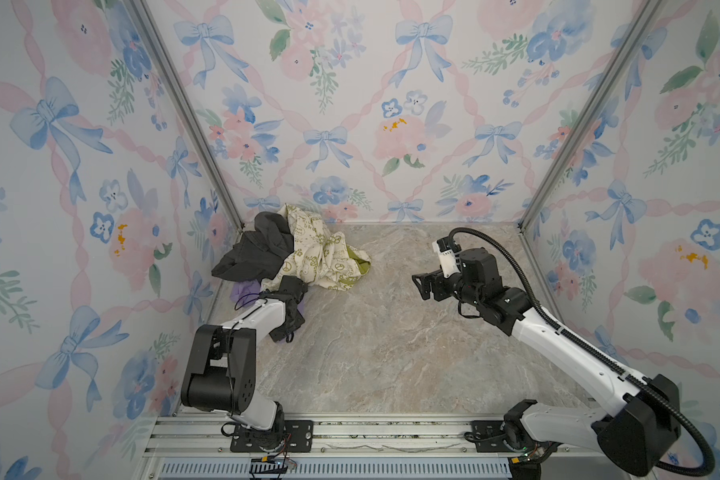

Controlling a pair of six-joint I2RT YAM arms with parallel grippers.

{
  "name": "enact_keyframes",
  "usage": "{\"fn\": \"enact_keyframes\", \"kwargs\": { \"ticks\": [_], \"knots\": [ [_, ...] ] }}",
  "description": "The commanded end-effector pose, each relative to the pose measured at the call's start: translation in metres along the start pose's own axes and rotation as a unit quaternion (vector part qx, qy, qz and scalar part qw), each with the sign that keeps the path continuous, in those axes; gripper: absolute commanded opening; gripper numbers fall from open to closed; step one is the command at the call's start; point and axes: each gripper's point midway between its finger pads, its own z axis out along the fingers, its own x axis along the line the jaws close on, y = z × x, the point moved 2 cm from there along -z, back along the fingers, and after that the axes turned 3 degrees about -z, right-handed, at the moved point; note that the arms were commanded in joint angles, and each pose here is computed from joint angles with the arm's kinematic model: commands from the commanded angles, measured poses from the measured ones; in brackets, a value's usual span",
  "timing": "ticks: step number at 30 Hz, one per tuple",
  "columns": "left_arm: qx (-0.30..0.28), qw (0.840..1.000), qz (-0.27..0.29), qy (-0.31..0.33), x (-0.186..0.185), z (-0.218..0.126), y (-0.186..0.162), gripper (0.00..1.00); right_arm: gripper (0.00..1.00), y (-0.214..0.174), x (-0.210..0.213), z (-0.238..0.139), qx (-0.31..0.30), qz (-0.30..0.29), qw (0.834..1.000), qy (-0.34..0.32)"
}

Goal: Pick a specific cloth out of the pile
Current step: 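Close the left gripper on the purple shirt and drag it toward the wall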

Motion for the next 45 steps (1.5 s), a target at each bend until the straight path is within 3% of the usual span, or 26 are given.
{"fn": "enact_keyframes", "kwargs": {
  "ticks": [1,9,23,45],
  "knots": [
    [0.000,1.000,0.006,-0.004,-0.004,-0.004,0.006,0.20,0.97,0.018,0.006,0.002,-0.021,0.003,1.000,0.007],
    [-0.021,0.997,0.019,-0.074,-0.031,-0.032,0.035,0.00,0.97,0.022,0.015,0.012,-0.014,-0.013,1.000,0.020],
    [-0.116,0.977,-0.048,-0.170,-0.045,-0.113,0.095,0.00,0.97,0.023,0.036,0.021,-0.008,-0.035,0.998,0.047],
    [-0.260,0.911,-0.133,-0.291,-0.045,-0.258,0.168,0.00,0.97,0.032,0.068,0.024,-0.010,-0.065,0.995,0.075]
  ]
}}
